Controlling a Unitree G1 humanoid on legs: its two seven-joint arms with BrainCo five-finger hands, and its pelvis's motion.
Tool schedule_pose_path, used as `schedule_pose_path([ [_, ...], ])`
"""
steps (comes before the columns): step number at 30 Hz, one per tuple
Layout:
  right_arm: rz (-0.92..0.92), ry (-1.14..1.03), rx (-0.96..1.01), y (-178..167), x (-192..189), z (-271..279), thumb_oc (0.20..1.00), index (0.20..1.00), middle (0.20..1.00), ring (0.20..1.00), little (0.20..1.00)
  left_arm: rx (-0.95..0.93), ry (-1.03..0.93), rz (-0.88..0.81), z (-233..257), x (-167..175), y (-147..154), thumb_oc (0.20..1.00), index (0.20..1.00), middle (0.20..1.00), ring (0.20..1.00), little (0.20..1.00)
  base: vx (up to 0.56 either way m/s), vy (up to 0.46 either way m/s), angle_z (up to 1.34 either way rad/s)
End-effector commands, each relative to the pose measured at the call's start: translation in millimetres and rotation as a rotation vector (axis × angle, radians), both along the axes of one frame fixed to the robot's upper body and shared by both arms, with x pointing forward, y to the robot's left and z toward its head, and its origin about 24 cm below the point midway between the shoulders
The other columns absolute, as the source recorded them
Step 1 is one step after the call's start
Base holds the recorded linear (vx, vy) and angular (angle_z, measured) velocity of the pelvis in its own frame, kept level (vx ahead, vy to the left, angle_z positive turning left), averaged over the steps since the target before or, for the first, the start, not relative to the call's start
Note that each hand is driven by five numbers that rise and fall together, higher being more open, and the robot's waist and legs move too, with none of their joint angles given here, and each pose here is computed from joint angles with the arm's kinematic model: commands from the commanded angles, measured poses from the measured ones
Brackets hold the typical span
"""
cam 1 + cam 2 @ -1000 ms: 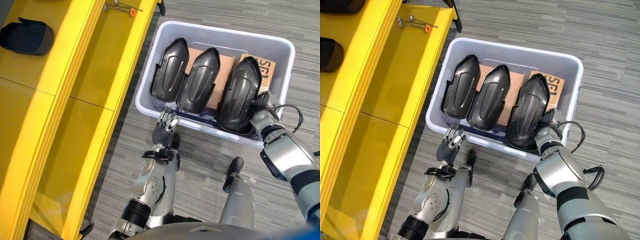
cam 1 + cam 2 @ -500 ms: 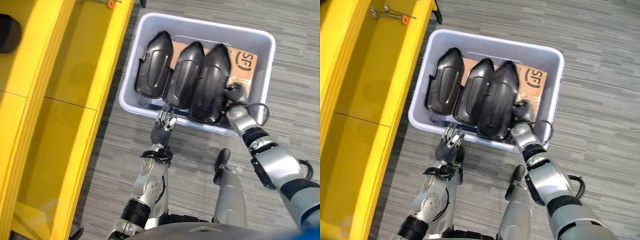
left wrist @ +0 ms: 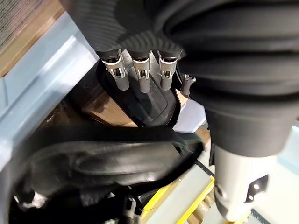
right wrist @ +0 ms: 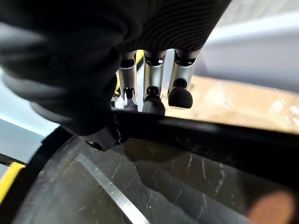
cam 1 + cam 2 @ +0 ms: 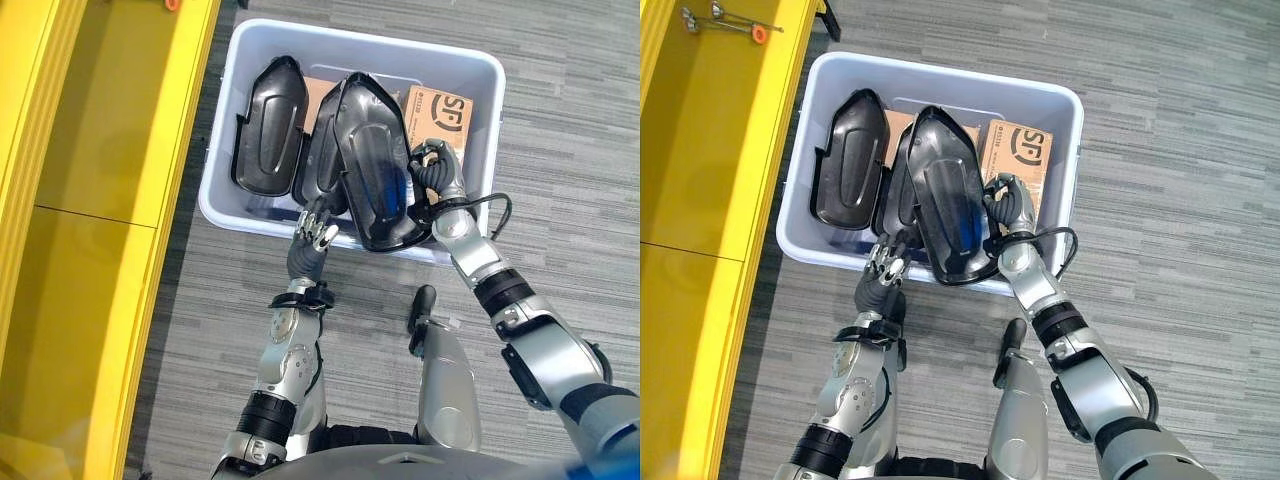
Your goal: Move parts from the plastic box to the shelf.
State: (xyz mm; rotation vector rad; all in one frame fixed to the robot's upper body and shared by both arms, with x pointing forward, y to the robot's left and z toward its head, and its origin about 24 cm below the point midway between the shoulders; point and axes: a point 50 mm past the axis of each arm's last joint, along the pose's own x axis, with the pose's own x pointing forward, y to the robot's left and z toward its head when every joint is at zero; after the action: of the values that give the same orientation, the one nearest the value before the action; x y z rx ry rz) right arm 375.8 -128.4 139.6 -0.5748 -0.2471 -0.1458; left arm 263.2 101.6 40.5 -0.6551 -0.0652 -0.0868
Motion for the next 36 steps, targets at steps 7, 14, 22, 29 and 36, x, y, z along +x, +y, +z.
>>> schedule_pose_path([
  [7, 0.057, -0.139, 0.000, -2, -19, 25, 0.200, 0.200, 0.200, 0.200, 0.200, 0.062, -0.061, 0.053, 6, -11, 19, 1.000, 1.000, 1.000, 1.000, 1.000, 0.00, -0.031, -0.05],
  [14, 0.085, -0.081, -0.035, -13, -33, 11, 0.200, 0.200, 0.200, 0.200, 0.200, 0.078, -0.021, 0.056, -8, -17, 24, 1.000, 1.000, 1.000, 1.000, 1.000, 0.04, -0.092, -0.11],
  [22, 0.071, -0.038, -0.060, -26, -40, 2, 0.200, 0.200, 0.200, 0.200, 0.200, 0.069, 0.021, 0.059, -19, -19, 23, 1.000, 1.000, 1.000, 1.000, 1.000, 0.02, -0.107, -0.15],
  [29, 0.047, 0.036, -0.052, -37, -47, -16, 0.200, 0.200, 0.200, 0.200, 0.200, 0.055, 0.073, 0.013, -33, -22, 17, 1.000, 1.000, 1.000, 1.000, 1.000, 0.04, -0.151, -0.10],
  [36, 0.061, 0.109, 0.032, -37, -56, -34, 0.200, 0.200, 0.200, 0.200, 0.200, 0.034, 0.120, 0.015, -44, -27, 19, 1.000, 1.000, 1.000, 1.000, 1.000, 0.03, -0.136, -0.03],
])
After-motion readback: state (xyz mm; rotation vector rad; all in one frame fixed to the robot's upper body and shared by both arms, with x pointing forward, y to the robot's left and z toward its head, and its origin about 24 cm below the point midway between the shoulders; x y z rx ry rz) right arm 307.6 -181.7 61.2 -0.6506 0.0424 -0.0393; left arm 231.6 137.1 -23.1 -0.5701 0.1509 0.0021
